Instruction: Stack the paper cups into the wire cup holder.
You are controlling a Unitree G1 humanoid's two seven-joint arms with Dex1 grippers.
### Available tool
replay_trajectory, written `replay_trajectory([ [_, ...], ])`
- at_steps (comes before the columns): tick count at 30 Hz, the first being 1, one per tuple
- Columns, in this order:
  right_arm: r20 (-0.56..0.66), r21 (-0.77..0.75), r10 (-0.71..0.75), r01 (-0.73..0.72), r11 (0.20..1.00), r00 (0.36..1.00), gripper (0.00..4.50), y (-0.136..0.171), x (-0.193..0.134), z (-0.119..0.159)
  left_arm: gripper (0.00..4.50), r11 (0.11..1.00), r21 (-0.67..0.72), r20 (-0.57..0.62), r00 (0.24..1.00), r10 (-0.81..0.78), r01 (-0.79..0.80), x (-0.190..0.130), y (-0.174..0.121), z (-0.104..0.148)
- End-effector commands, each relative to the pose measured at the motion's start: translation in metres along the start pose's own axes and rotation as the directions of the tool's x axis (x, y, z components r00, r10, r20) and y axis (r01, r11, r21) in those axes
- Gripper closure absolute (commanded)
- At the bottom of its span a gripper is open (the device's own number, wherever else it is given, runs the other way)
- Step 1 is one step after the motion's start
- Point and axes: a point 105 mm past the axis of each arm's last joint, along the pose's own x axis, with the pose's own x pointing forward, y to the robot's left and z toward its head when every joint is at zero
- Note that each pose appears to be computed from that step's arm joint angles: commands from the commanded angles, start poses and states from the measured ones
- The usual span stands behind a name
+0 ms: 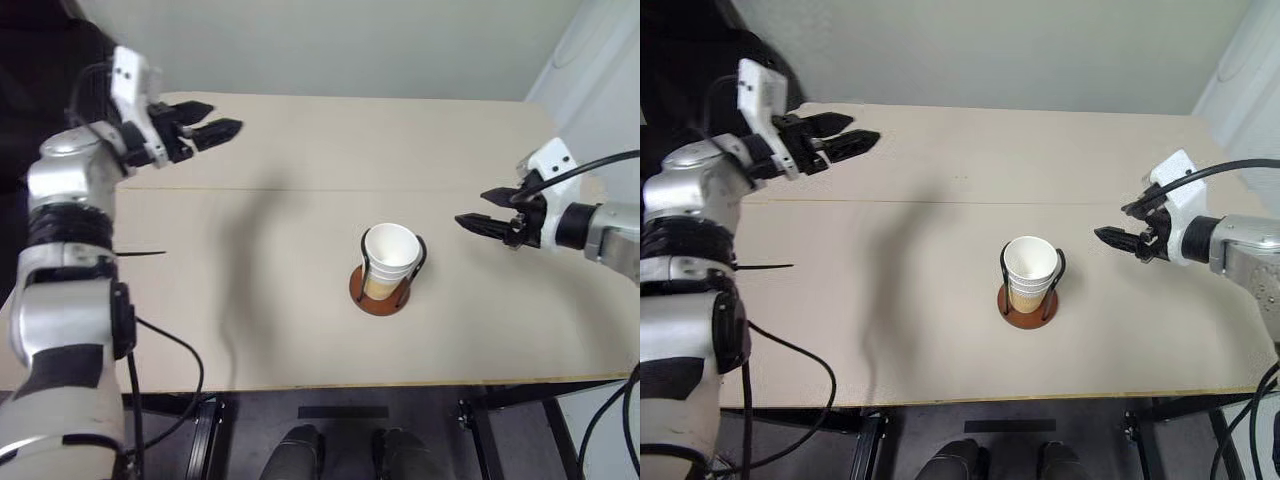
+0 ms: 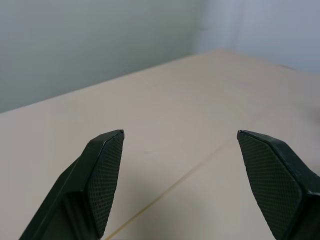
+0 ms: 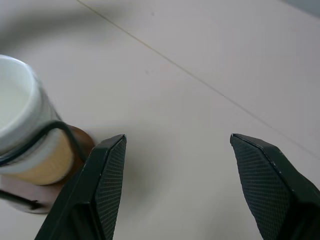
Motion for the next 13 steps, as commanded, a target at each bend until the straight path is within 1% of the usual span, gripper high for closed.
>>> replay_trajectory([
  [1,0.047,-0.060,0.000,0.002,0.998,0.999,1.16,-0.001,0.002,0.016,0.64,0.994,0.058,0.042,0.995,0.088,-0.090,-0.021,0.010,0.019],
  [6,0.047,-0.087,0.011,-0.007,0.996,0.999,1.16,-0.003,0.008,0.017,0.64,0.983,0.052,0.040,0.984,0.174,-0.176,-0.040,0.019,0.016],
  [13,0.082,-0.071,0.021,-0.016,0.997,0.996,1.16,-0.001,0.016,0.019,0.64,0.979,0.086,0.018,0.983,0.184,-0.185,-0.044,0.015,0.018],
])
